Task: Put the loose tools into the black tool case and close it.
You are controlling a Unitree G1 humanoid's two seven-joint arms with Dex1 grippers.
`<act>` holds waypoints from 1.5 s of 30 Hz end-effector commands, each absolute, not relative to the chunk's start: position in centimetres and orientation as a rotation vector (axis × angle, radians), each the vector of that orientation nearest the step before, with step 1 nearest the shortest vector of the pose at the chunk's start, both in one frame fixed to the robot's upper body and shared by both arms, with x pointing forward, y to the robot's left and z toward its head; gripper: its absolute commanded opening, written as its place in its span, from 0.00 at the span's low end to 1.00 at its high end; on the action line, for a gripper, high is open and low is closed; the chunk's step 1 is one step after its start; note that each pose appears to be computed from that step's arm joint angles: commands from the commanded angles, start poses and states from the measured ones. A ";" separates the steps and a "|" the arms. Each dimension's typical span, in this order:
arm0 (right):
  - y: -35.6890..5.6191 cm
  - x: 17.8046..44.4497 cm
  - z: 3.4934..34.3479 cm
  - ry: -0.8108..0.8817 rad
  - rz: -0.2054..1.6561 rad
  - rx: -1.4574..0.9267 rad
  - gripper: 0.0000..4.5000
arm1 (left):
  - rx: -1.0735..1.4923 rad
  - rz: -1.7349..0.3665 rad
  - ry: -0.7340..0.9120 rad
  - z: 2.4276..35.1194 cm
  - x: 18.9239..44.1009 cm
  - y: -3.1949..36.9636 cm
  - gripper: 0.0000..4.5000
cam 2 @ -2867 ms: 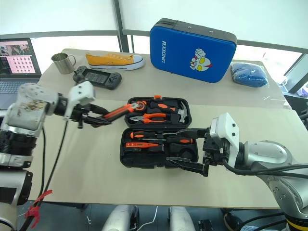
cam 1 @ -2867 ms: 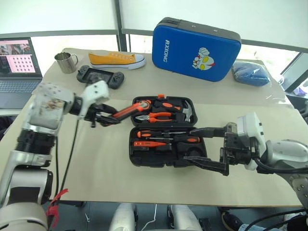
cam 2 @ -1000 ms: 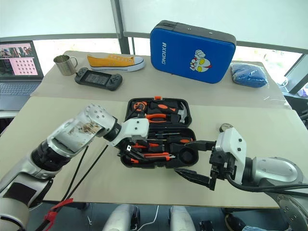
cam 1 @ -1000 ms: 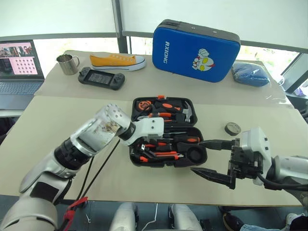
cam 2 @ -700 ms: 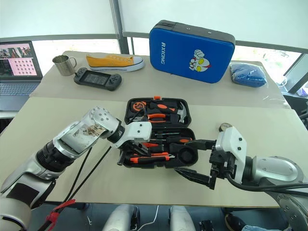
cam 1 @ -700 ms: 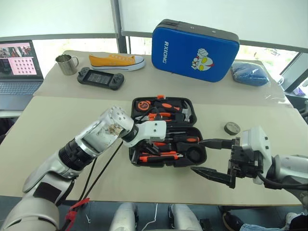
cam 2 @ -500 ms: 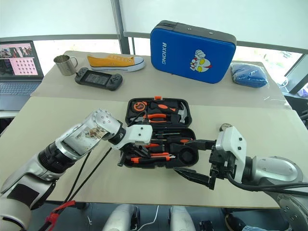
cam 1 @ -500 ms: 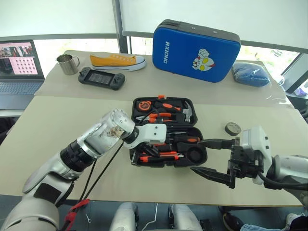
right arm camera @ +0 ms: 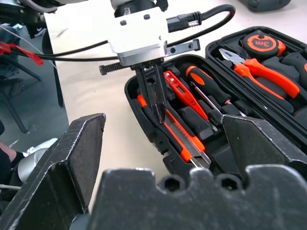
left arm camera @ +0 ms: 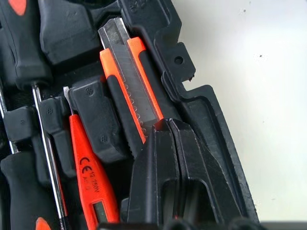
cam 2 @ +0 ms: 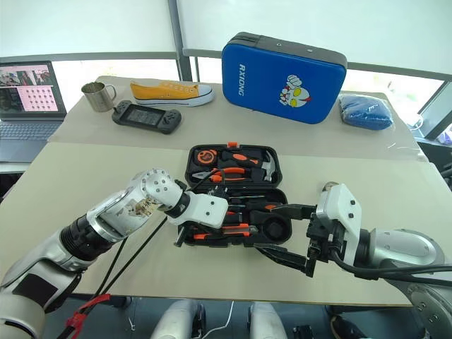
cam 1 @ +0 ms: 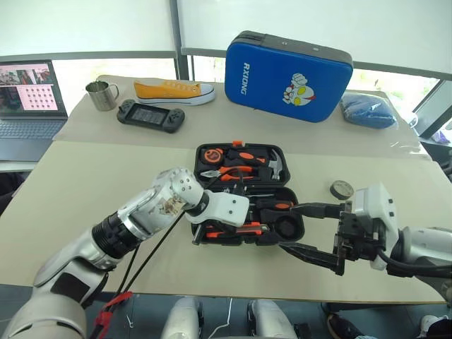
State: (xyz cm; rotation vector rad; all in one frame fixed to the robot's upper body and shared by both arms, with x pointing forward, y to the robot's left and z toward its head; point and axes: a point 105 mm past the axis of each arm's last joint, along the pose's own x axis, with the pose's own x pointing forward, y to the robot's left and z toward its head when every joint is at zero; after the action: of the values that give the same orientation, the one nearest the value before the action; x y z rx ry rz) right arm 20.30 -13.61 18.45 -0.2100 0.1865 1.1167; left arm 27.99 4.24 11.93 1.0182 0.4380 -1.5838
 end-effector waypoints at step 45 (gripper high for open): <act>-29.2 36.8 12.3 0.547 0.608 -0.518 0.89 | 0.468 -1.386 -0.063 26.7 26.5 10.2 1.00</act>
State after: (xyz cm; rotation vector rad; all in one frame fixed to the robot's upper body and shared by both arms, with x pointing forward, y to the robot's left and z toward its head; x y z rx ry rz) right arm 36.59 -29.18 11.57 -0.4871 0.5691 0.6002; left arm 26.91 10.38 25.91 0.4186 -0.0208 -1.3882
